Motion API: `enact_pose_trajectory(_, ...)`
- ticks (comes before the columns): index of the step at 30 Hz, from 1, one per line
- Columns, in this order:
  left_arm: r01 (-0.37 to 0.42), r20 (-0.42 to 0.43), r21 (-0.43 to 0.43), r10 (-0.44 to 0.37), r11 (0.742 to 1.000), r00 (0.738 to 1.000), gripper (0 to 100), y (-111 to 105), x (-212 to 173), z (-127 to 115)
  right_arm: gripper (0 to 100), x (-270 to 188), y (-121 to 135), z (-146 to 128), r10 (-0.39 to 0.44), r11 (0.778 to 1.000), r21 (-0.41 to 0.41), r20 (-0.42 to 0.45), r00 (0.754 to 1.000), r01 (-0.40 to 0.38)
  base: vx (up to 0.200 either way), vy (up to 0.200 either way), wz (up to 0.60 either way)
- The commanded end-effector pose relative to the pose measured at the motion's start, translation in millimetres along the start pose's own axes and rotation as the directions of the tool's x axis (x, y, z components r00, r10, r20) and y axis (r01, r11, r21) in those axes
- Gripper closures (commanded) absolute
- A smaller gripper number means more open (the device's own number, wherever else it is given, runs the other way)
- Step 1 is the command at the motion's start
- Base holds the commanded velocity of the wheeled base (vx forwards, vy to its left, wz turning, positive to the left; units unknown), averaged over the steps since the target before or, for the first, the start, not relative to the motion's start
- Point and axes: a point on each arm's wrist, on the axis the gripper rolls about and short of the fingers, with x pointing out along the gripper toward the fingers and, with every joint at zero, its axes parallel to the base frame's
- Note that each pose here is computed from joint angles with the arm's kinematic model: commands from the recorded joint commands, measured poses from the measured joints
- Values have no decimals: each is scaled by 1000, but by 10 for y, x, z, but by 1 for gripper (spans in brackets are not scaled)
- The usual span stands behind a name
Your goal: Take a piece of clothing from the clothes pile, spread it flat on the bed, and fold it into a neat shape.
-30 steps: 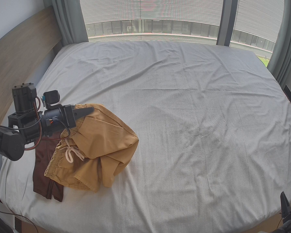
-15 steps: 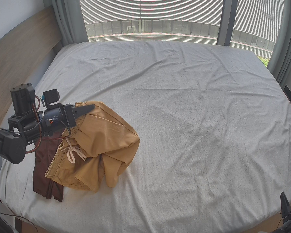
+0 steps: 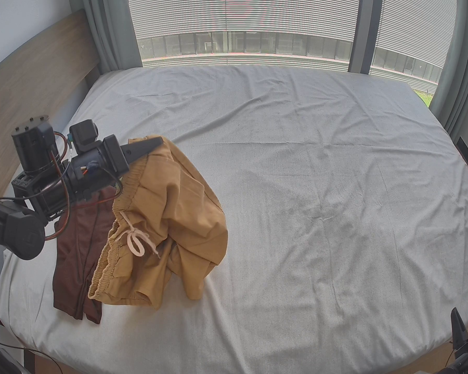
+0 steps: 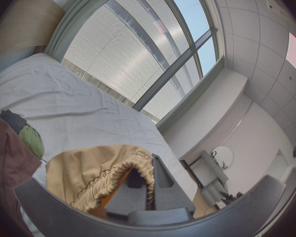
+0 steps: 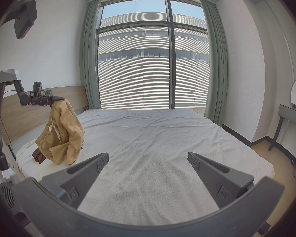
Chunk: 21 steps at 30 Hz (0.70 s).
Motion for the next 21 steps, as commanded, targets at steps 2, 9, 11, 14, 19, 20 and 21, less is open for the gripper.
enact_pose_trajectory(2, 60, 70, -14, -59, 998, 996, 100, -196, 102, 113, 0, 1, 0, -52, 2, 1000, 0, -1, 1000, -2, 0, 0, 0)
enact_pose_trajectory(9, 126, 69, -48, -123, 991, 990, 100, -398, 133, 94, 0, 1, 0, -52, 1, 1000, 0, -1, 1000, -1, 0, 0, 0)
enact_pose_trajectory(11, 144, 64, -48, -141, 988, 988, 100, -447, 165, 81, 0, 1, 0, -52, 2, 1000, 0, -1, 1000, -2, 0, 0, 0)
enact_pose_trajectory(14, 167, 62, -46, -164, 985, 985, 100, -510, 203, 78, 0, 1, 0, -52, 2, 1000, 0, -1, 1000, -2, 0, 0, 0)
enact_pose_trajectory(19, 226, 64, -69, -222, 972, 973, 100, -680, 267, 95, 0, 1, 0, -52, 2, 1000, 0, -1, 1000, -2, 0, 0, 0)
enact_pose_trajectory(20, 249, 68, -75, -244, 966, 967, 100, -742, 292, 115, 0, 1, 0, -52, 1, 1000, 0, -1, 1000, -1, 0, 0, 0)
enact_pose_trajectory(21, 259, 72, -78, -254, 963, 965, 100, -771, 308, 125, 0, 1, 0, -52, 2, 1000, 0, -1, 1000, -2, 0, 0, 0)
